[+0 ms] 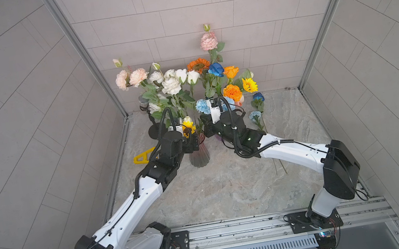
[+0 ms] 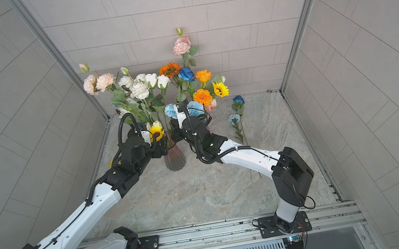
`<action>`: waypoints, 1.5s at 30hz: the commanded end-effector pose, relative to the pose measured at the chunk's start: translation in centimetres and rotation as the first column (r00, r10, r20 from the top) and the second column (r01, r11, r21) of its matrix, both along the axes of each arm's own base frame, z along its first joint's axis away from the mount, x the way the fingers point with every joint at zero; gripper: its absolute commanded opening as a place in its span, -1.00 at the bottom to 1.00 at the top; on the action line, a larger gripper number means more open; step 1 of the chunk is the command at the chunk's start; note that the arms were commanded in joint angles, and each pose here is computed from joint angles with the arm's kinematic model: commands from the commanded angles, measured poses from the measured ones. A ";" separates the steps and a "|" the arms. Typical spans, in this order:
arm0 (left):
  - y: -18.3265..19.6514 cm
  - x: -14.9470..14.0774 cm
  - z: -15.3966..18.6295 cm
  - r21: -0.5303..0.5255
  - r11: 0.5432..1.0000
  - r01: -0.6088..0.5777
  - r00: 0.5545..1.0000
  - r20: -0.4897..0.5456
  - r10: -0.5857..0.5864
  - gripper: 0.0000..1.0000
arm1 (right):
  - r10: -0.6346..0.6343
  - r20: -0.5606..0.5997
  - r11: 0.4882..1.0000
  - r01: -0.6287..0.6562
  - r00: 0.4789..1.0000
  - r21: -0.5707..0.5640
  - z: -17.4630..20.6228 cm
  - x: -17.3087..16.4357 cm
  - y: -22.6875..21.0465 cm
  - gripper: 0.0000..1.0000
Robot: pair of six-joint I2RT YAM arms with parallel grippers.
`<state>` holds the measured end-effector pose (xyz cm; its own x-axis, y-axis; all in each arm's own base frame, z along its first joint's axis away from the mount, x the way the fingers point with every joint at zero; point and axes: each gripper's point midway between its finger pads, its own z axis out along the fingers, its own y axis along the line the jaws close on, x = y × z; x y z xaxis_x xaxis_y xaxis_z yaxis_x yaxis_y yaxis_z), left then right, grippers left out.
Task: Pick out blue flowers from the vase
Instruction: Pick up the flower from the vase, then place the flower at the center of the board.
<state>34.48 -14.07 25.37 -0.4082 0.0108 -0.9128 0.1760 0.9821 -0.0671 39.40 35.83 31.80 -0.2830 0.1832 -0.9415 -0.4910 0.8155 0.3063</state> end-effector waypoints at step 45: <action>0.6 1.8 0.4 -0.016 0.999 -0.051 0.999 -0.007 0.051 1.00 | -0.202 0.342 0.979 0.183 0.918 0.087 23.1 -10.7 -20.9 -1.00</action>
